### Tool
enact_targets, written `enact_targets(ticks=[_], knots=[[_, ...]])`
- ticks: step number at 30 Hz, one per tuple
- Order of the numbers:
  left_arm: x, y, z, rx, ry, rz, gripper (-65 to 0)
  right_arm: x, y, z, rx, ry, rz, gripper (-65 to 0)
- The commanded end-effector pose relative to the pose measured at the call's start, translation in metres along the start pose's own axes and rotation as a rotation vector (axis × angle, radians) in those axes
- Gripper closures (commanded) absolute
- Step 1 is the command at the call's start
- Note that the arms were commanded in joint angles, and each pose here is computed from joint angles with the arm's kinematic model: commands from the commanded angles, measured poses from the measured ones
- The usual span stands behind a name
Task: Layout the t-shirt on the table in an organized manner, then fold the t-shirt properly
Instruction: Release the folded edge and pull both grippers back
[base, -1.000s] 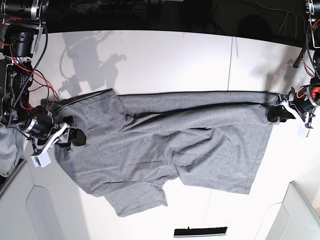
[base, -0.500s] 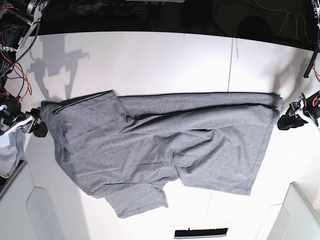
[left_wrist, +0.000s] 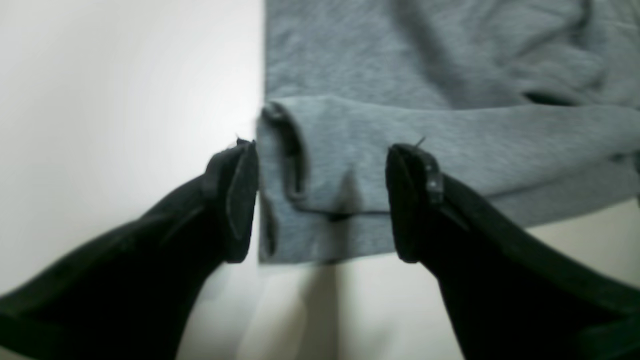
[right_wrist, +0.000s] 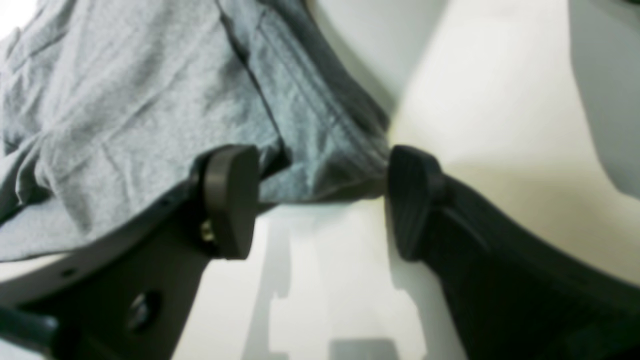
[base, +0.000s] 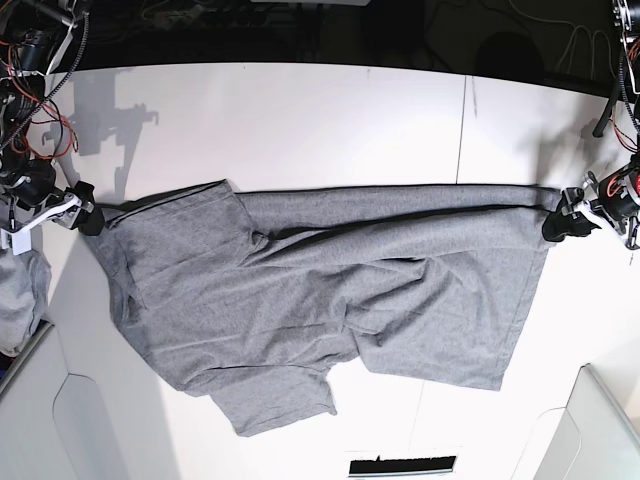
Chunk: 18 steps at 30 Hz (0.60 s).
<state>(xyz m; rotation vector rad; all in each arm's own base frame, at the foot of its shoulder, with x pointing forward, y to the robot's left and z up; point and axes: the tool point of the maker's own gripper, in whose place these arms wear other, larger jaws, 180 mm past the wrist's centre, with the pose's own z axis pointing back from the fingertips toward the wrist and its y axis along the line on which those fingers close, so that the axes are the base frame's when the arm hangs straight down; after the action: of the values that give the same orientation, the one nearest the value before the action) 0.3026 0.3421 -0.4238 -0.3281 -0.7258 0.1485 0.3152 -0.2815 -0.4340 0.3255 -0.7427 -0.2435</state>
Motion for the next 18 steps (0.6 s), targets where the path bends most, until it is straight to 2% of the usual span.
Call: enact_targets(ticks=[1, 8, 16, 17, 18], knots=[[0.021, 0.005, 0.006, 0.007, -0.06, -0.006, -42.1, 0.022, -0.002, 0.003, -0.004, -0.057, 0.008, -40.2], [0.003, 0.012, -0.009, 0.028, -0.044, 0.055, -42.1, 0.006, -0.004, -0.007, 0.019, -0.056, -0.069, -40.2], [-0.015, -0.009, -0.031, -0.007, -0.017, 0.086, -41.6, 0.013, 0.033, -0.026, 0.095, -0.081, -0.098, -40.1], [-0.016, -0.011, -0.032, -0.011, -0.017, 0.089, -38.6, 0.016, 0.038, -0.029, 0.105, -0.086, -0.101, -40.1], [-0.016, -0.012, -0.033, -0.016, -0.02, 0.089, -32.6, 0.017, 0.042, -0.031, 0.112, -0.089, -0.101, -40.1]])
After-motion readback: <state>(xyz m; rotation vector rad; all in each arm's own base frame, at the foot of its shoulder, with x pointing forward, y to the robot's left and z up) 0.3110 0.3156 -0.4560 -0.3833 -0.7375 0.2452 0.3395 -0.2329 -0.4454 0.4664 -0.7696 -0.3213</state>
